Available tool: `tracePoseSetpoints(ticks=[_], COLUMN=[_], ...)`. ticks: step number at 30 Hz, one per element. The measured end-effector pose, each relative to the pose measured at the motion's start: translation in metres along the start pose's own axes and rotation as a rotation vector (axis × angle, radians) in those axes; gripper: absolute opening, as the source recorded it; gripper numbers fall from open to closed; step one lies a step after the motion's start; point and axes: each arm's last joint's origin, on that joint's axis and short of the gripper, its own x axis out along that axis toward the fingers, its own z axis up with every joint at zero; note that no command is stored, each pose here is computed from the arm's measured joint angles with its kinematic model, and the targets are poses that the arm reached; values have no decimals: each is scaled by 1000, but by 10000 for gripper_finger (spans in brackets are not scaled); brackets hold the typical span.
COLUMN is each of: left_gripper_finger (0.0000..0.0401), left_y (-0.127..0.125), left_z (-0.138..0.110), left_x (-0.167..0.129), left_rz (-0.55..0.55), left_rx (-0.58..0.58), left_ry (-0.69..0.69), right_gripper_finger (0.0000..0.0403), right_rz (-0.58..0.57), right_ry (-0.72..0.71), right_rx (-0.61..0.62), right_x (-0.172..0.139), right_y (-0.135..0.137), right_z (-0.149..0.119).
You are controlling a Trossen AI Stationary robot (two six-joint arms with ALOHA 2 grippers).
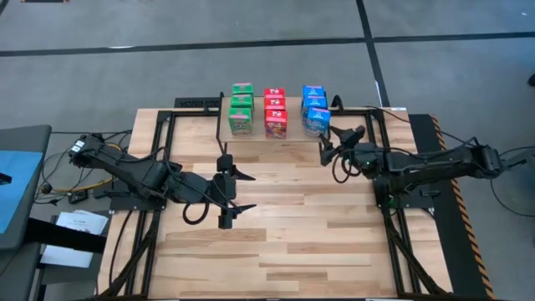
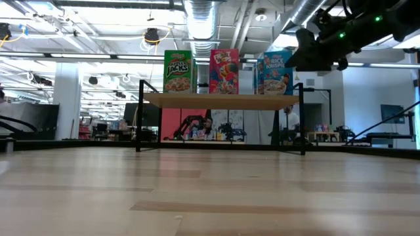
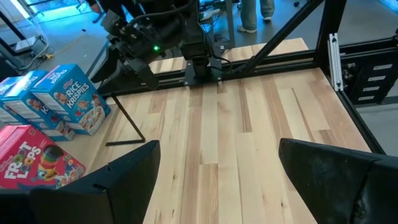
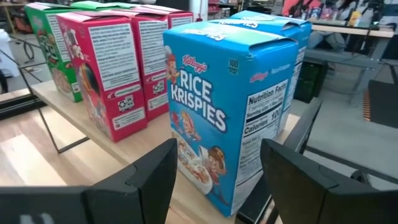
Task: Stack cereal on shelf
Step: Put the blue cereal box on the shelf aligned with the other blue cereal boxes
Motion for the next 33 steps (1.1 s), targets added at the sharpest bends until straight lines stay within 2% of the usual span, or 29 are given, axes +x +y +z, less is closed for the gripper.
tracePoseSetpoints(ticks=[11, 33], left_gripper_finger=[318, 318], left_y=[0, 0], left_z=[0, 0], left_x=[0, 0], left_rz=[0, 0], left_rx=[10, 12], left_ry=[0, 0], right_gripper_finger=[256, 256], right_rz=[77, 73], right_ry=[15, -18], right_rx=[9, -3], right_x=[5, 10], right_y=[-3, -8], right_z=[1, 6])
